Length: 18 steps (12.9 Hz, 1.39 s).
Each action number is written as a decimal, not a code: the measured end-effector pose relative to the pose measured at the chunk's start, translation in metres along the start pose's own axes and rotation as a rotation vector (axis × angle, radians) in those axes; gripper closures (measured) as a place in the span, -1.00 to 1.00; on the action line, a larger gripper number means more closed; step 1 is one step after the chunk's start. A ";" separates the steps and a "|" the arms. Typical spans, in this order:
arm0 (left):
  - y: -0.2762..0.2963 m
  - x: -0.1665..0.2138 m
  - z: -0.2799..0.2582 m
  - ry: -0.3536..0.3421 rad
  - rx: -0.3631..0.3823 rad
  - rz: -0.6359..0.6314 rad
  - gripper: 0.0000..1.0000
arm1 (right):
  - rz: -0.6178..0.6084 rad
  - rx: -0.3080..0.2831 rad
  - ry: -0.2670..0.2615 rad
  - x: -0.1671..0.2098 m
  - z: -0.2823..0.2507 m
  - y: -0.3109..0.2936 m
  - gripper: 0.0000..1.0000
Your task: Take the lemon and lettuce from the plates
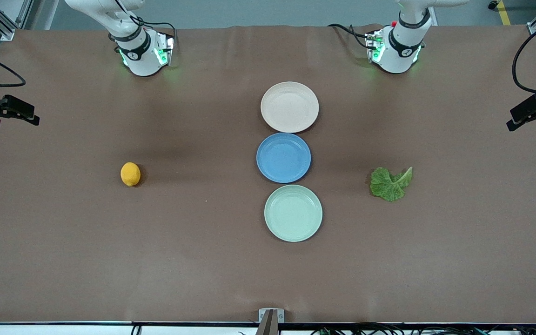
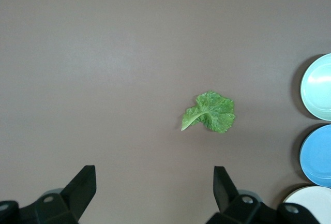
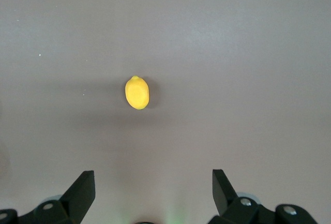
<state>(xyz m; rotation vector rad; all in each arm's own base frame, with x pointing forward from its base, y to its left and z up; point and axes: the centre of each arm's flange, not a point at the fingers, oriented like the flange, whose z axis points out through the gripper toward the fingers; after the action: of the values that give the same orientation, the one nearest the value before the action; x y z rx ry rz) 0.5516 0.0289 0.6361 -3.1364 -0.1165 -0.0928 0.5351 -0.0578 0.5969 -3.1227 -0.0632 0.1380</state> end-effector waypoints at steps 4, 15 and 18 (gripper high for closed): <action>0.000 0.000 0.000 0.000 0.000 0.001 -1.00 | -0.008 -0.003 0.016 -0.003 -0.006 -0.005 -1.00; 0.017 0.000 -0.001 0.002 -0.001 0.028 -1.00 | -0.027 -0.006 0.045 -0.011 -0.012 -0.015 -1.00; 0.016 0.000 -0.001 0.003 -0.001 0.027 -1.00 | -0.028 -0.006 0.046 -0.011 -0.012 -0.016 -1.00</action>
<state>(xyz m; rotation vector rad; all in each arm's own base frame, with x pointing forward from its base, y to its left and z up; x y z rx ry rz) 0.5529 0.0127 0.6374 -3.1378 -0.0740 -0.0978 0.5245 -0.0423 0.6106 -3.1280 -0.1077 0.0654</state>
